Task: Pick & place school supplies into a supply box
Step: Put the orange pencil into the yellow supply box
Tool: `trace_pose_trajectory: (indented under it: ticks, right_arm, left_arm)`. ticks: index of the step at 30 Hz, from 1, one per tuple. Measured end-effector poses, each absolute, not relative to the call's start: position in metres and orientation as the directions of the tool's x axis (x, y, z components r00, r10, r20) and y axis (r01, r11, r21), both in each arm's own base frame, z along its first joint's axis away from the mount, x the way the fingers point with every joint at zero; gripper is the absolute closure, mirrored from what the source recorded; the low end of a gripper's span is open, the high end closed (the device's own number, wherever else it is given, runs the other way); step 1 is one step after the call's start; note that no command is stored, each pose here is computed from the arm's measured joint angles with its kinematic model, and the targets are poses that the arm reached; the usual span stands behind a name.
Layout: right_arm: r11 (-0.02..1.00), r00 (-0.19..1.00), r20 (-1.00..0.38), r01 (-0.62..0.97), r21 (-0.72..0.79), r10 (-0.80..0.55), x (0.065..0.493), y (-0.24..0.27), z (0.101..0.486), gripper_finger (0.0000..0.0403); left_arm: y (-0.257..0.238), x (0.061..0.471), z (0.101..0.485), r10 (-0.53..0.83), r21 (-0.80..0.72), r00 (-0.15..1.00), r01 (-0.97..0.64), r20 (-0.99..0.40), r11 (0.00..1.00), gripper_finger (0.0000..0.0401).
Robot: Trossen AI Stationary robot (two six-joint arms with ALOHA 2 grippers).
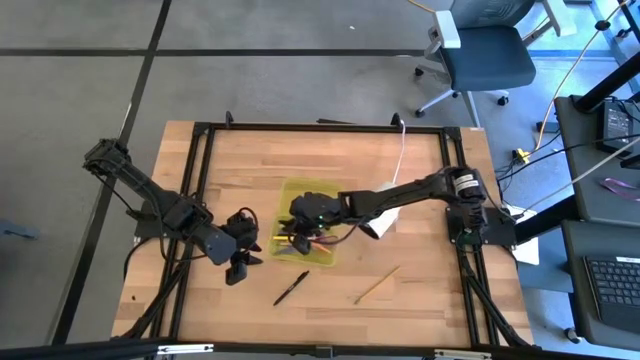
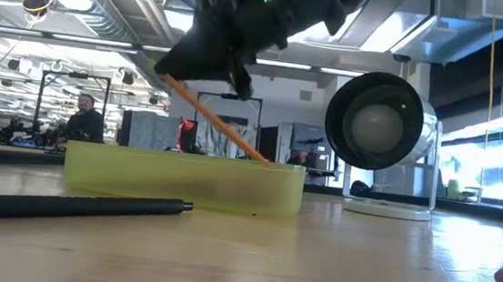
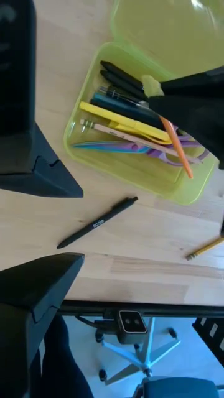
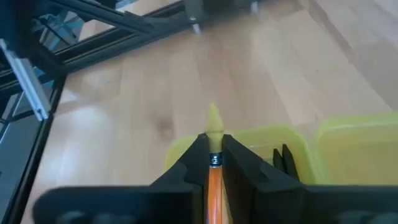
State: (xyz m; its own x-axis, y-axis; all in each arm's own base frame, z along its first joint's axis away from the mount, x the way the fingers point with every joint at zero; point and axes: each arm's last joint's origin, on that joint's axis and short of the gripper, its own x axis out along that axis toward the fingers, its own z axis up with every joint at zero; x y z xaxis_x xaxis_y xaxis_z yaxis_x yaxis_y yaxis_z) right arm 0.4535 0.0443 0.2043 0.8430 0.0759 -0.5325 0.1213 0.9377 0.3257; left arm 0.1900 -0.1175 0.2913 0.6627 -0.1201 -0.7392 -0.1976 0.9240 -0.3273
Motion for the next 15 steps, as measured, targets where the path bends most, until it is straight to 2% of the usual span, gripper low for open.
trace_pose_trajectory:
  ticks: [15]
  right_arm:
    - [0.932,0.812,-0.58,0.163,0.324,0.06,0.46,0.037,0.178,0.0364]
  left_arm:
    - [-0.118,0.19,0.291,-0.12,-0.321,0.662,-0.191,-0.74,0.927,0.0256]
